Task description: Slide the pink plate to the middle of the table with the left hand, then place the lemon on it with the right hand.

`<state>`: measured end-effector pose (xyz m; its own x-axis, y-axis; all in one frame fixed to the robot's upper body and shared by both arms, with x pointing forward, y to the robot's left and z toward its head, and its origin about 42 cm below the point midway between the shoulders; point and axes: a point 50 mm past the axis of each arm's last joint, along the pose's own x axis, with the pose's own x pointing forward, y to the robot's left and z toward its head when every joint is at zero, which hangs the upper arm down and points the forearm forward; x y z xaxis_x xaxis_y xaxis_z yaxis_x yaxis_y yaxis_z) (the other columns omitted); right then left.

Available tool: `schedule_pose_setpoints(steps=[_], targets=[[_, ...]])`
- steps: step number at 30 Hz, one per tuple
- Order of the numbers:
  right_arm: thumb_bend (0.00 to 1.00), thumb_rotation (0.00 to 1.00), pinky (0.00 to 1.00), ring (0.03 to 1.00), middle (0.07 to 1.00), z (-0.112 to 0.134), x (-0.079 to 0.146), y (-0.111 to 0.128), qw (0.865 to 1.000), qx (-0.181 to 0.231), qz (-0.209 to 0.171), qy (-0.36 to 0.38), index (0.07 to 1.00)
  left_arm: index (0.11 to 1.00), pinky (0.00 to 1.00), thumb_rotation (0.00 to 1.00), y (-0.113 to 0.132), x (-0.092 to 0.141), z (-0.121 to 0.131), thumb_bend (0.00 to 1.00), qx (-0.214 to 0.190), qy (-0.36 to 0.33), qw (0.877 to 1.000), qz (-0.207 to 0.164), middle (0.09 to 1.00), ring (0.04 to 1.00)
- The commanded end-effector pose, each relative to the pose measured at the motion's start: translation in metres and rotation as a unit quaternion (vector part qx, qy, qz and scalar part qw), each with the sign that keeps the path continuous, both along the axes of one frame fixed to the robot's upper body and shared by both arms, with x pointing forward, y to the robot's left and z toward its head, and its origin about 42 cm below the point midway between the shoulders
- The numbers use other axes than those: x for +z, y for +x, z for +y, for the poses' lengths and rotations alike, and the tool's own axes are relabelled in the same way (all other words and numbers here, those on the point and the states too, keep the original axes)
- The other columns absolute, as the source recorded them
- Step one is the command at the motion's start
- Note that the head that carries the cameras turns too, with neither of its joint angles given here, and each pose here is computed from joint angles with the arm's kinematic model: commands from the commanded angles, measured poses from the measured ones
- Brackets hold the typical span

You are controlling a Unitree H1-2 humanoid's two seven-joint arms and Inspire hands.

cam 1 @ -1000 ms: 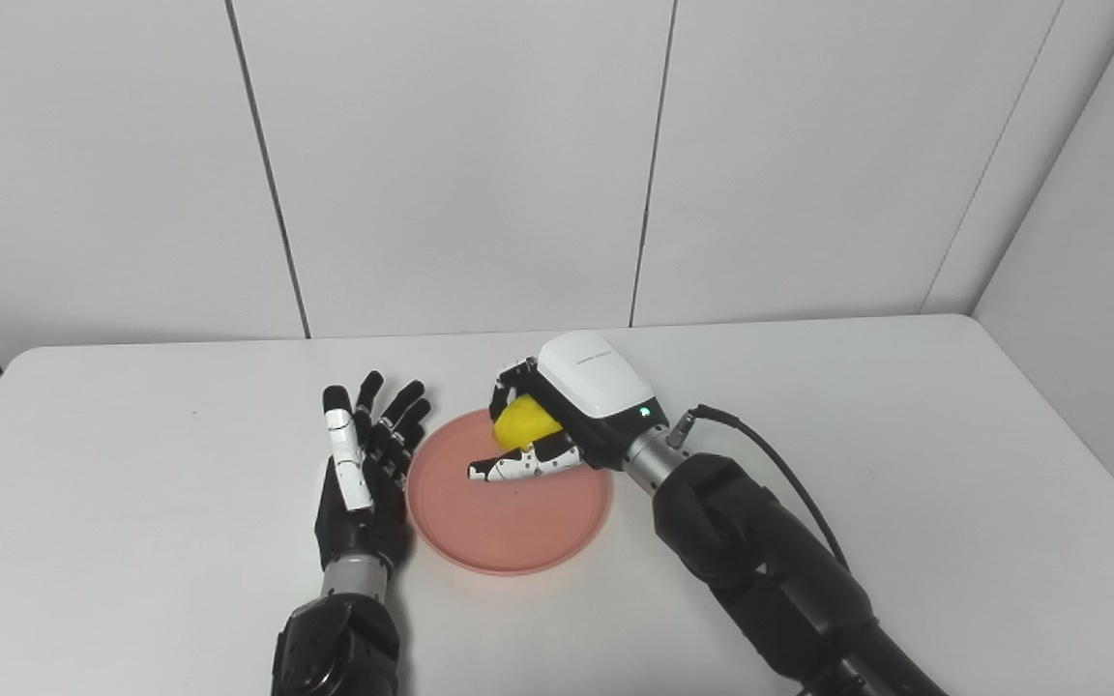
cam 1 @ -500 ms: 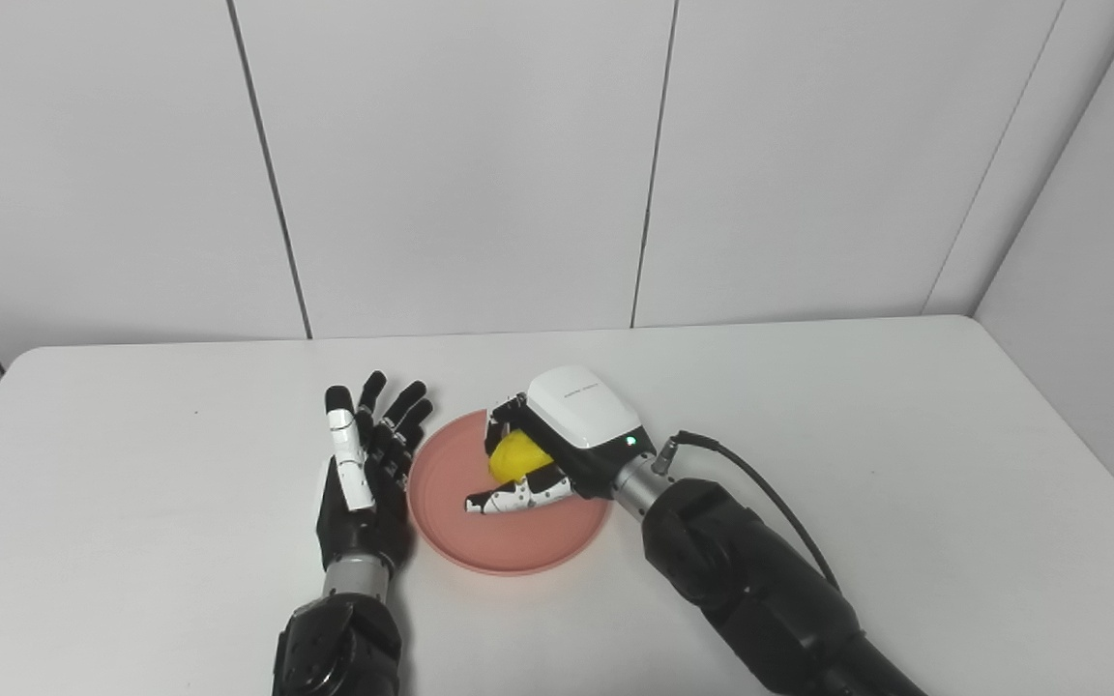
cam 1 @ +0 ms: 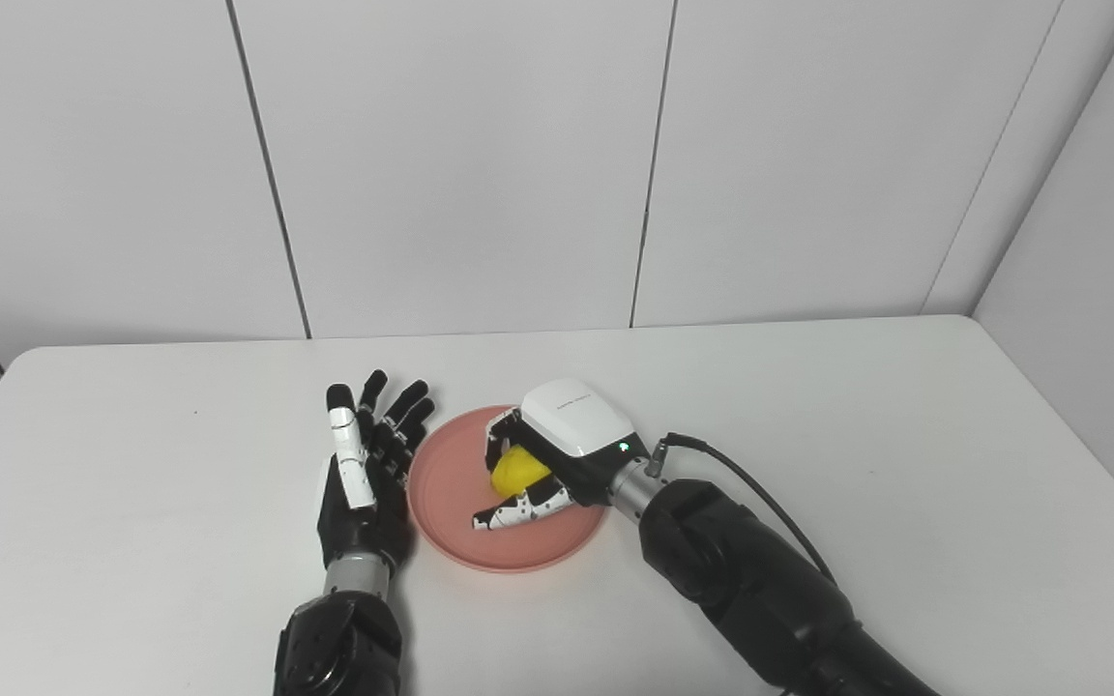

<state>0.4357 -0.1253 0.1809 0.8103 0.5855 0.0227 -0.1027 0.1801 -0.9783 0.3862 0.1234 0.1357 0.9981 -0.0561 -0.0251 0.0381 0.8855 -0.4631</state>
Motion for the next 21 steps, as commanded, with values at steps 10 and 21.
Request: schedule_pose_setpoints(steps=[10,21], targets=[[0.55,0.64,0.2,0.269,0.345,0.005,0.033,0.009,0.997,0.019,-0.069,-0.003,0.449,0.914,0.96,1.0,-0.011,-0.025,-0.012,0.7,0.005,-0.008,0.998,0.058,0.805,0.851],[0.83,0.8,0.34,0.437,0.545,0.004,0.041,0.008,0.994,0.014,-0.108,0.012,0.596,0.914,0.99,1.0,-0.009,-0.026,-0.012,0.71,0.009,0.002,0.998,0.057,0.806,0.873]])
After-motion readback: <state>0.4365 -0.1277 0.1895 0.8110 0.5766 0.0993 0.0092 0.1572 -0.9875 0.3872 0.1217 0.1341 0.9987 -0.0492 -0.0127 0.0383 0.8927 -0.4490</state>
